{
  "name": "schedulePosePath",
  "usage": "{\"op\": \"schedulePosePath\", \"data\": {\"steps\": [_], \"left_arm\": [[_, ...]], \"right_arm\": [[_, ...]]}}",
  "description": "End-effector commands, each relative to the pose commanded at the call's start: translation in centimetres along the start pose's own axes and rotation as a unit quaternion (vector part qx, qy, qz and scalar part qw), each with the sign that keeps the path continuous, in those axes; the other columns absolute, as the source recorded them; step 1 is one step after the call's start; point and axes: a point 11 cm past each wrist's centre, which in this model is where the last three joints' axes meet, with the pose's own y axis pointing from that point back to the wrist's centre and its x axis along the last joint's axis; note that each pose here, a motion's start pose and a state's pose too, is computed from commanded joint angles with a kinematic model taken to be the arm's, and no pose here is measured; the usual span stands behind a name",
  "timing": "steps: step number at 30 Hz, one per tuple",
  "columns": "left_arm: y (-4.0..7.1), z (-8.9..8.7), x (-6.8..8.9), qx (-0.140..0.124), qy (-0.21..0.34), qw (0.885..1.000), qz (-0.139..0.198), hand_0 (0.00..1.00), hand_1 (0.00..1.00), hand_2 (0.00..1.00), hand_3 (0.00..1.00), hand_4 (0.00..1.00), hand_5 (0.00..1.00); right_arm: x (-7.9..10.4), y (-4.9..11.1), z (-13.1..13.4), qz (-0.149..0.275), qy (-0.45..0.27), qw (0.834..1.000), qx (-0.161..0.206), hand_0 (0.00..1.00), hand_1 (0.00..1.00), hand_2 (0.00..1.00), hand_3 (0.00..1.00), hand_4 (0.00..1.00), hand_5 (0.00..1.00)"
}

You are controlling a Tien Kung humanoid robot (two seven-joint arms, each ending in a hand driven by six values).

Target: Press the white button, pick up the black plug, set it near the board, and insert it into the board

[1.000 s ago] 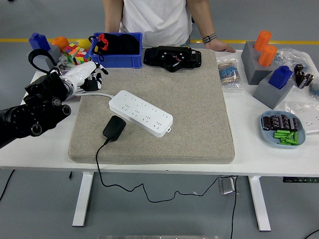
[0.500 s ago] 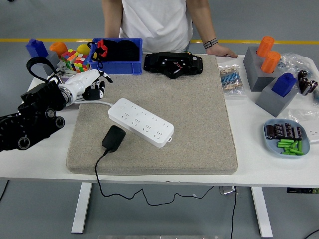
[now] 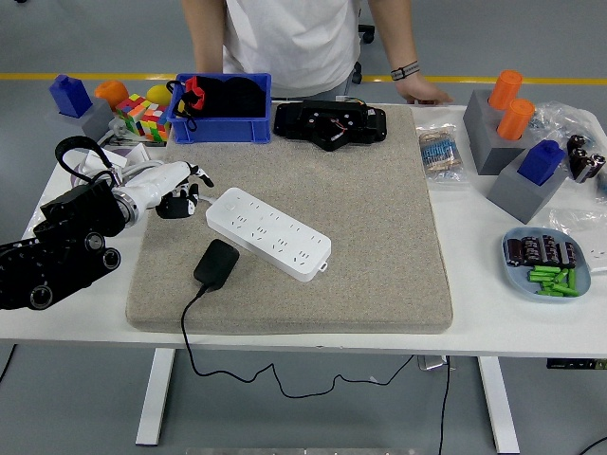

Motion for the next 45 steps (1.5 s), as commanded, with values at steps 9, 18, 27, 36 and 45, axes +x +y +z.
{"op": "schedulePosePath", "data": {"steps": [9,18,27,36,45], "left_arm": [[0.0,0.9,-1.3,-0.009,-0.004,1.000,-0.016,0.043,0.007,0.164,0.721,0.002,0.002],[-0.1,1.4,-2.2,-0.012,-0.015,0.999,-0.027,0.043,0.007,0.164,0.720,0.002,0.002],[-0.3,1.5,-2.6,-0.011,-0.024,0.999,-0.034,0.043,0.007,0.164,0.716,0.002,0.002],[-0.5,1.5,-3.0,-0.007,-0.038,0.998,-0.041,0.043,0.007,0.164,0.718,0.002,0.002],[-0.5,1.5,-3.5,-0.007,-0.044,0.998,-0.049,0.044,0.007,0.165,0.715,0.002,0.002]], "right_arm": [[0.0,0.0,0.1,0.000,0.001,1.000,-0.001,0.674,0.681,0.642,0.629,0.697,0.491],[0.0,0.0,0.0,0.000,0.003,1.000,0.000,0.674,0.681,0.642,0.629,0.697,0.491],[-0.1,0.0,0.0,-0.001,0.002,1.000,0.000,0.674,0.680,0.643,0.629,0.697,0.491],[0.0,0.0,-0.1,0.000,0.003,1.000,0.000,0.674,0.681,0.641,0.629,0.697,0.491],[0.0,0.0,0.0,0.000,0.004,1.000,0.000,0.674,0.681,0.641,0.629,0.698,0.492]]}}
